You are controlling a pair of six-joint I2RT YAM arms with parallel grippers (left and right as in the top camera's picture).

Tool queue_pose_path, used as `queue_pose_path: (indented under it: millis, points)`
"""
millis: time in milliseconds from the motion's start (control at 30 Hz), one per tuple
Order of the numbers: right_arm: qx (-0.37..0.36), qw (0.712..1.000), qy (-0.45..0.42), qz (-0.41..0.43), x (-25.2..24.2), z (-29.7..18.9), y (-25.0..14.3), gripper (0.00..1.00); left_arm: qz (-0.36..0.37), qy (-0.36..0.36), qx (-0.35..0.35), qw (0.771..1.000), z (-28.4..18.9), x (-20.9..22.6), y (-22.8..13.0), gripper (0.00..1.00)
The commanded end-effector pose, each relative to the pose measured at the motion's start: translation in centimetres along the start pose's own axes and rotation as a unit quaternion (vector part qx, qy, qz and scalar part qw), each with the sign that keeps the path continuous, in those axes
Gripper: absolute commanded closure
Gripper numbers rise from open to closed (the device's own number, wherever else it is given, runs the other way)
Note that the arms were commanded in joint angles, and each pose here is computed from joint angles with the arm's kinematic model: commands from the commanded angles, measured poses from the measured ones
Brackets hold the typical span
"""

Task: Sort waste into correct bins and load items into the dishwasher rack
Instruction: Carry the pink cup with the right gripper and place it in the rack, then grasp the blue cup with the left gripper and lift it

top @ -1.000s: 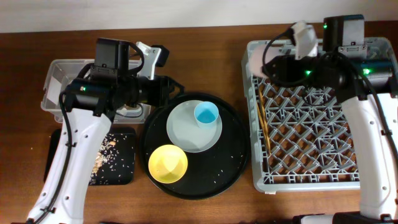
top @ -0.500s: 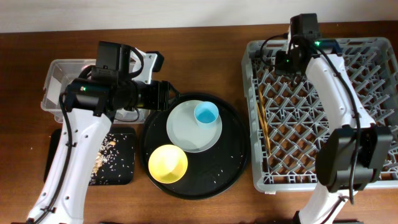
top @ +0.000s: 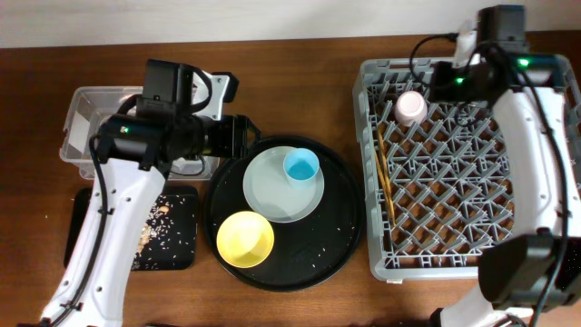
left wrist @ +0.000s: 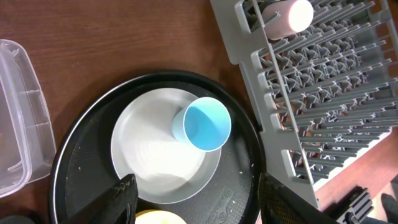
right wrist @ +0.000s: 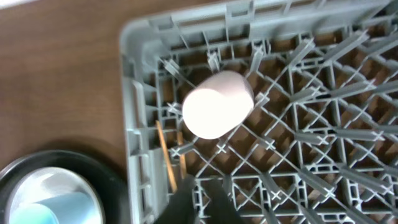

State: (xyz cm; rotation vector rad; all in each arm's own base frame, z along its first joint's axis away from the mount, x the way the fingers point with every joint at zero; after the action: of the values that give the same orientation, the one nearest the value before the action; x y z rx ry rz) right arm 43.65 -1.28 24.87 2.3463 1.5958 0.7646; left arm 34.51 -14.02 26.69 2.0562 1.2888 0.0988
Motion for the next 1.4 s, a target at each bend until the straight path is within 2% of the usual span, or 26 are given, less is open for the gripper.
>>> queue_pose_path:
  millis: [0, 133, 267, 400, 500, 533, 567, 633, 733, 800, 833, 867, 933, 1033, 1100, 1133, 1167, 1200, 1267, 1367]
  points:
    - [0.05, 0.998, 0.025, 0.008, 0.4, 3.2, -1.2, 0.96, 0.01, 0.002, 0.018, 1.0, 2.0, -0.6, -0.1, 0.39]
    - [0.067, 0.998, -0.006, 0.009, -1.4, 9.0, -0.9, 0.96, 0.008, 0.01, 0.026, 1.0, 2.6, -0.3, -0.3, 0.39]
    - [0.055, 0.998, -0.011, 0.007, -1.6, 9.8, -0.3, 0.96, 0.01, 0.014, 0.023, 1.0, 2.7, -0.1, -0.1, 0.39]
    - [0.085, 0.996, -0.027, 0.012, -2.7, 13.1, -1.5, 0.96, 0.009, 0.013, 0.025, 1.0, 3.2, 0.1, 0.0, 0.39]
    - [0.051, 0.996, -0.074, 0.015, -4.9, 13.1, 0.1, 0.96, 0.005, 0.013, 0.036, 0.999, 4.1, 0.5, -0.3, 0.39]
    - [0.043, 0.995, -0.091, 0.025, -6.3, 12.8, 0.6, 0.92, 0.005, 0.013, 0.036, 0.999, 4.5, 0.7, -0.2, 0.39]
    - [0.036, 0.994, -0.094, 0.034, -7.1, 12.5, 1.2, 0.81, 0.008, 0.012, 0.032, 0.999, 4.8, 0.7, 0.1, 0.39]
    - [0.022, 0.995, -0.086, 0.054, -8.1, 10.6, 2.7, 0.73, 0.02, 0.007, 0.025, 0.999, 5.2, -0.1, 0.5, 0.39]
    - [0.015, 0.997, -0.065, 0.049, -6.0, 4.6, 4.0, 0.57, 0.041, -0.002, 0.01, 0.999, 5.9, -1.3, 1.3, 0.39]
    - [0.024, 0.998, -0.033, 0.048, -3.7, -0.8, 3.4, 0.5, 0.017, 0.02, 0.02, 0.999, 7.1, -1.1, 1.1, 0.39]
    - [0.039, 0.998, -0.007, 0.051, -2.4, -3.7, 2.2, 0.37, 0.0, 0.052, 0.043, 0.998, 8.5, -0.4, 0.3, 0.38]
    - [0.046, 0.998, -0.003, 0.053, -2.1, -5.6, 1.2, 0.23, -0.005, 0.049, 0.062, 0.997, 9.5, -0.6, -0.5, 0.37]
    - [0.064, 0.996, -0.009, 0.057, -2.1, -7.5, -0.5, 0.21, -0.022, 0.047, 0.115, 0.992, 11.5, -0.7, -2.7, 0.38]
    - [0.091, 0.994, -0.017, 0.063, -2.4, -7.5, -1.7, 0.21, -0.036, 0.046, 0.192, 0.98, 14.6, -0.4, -6.1, 0.4]
    - [0.099, 0.993, -0.019, 0.065, -2.4, -7.6, -2.1, 0.2, -0.039, 0.046, 0.214, 0.975, 17.1, 0.1, -7.3, 0.49]
    - [0.103, 0.992, -0.021, 0.066, -2.5, -7.6, -2.2, 0.2, -0.042, 0.046, 0.225, 0.972, 18.3, 0.6, -8.0, 0.51]
    - [0.103, 0.992, -0.021, 0.066, -2.5, -7.6, -2.2, 0.2, -0.043, 0.046, 0.228, 0.972, 18.8, 0.8, -8.2, 0.64]
    - [0.103, 0.992, -0.021, 0.066, -2.5, -7.6, -2.2, 0.2, -0.046, 0.045, 0.228, 0.971, 19.1, 0.8, -8.3, 1.0]
    - [0.108, 0.992, -0.024, 0.067, -2.6, -7.7, -2.5, 0.19, -0.052, 0.047, 0.219, 0.973, 18.8, 0.7, -7.6, 1.0]
    - [0.13, 0.988, -0.03, 0.073, -2.8, -7.9, -3.5, 0.15, -0.043, 0.045, 0.171, 0.983, 15.2, -0.3, -4.1, 1.0]
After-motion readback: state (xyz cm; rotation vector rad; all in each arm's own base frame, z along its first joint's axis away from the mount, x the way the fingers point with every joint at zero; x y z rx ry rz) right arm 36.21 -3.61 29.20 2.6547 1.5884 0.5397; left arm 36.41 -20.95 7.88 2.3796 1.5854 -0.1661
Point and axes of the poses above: each gripper's point midway between its finger pads, its own z axis out along the fingers, its own x axis along the line the jaws close on, y = z × x, the point moved 2 cm from there along -z, back along the fingers, and after that the axes turned 13 degrees about z, right-handed, at the moved point
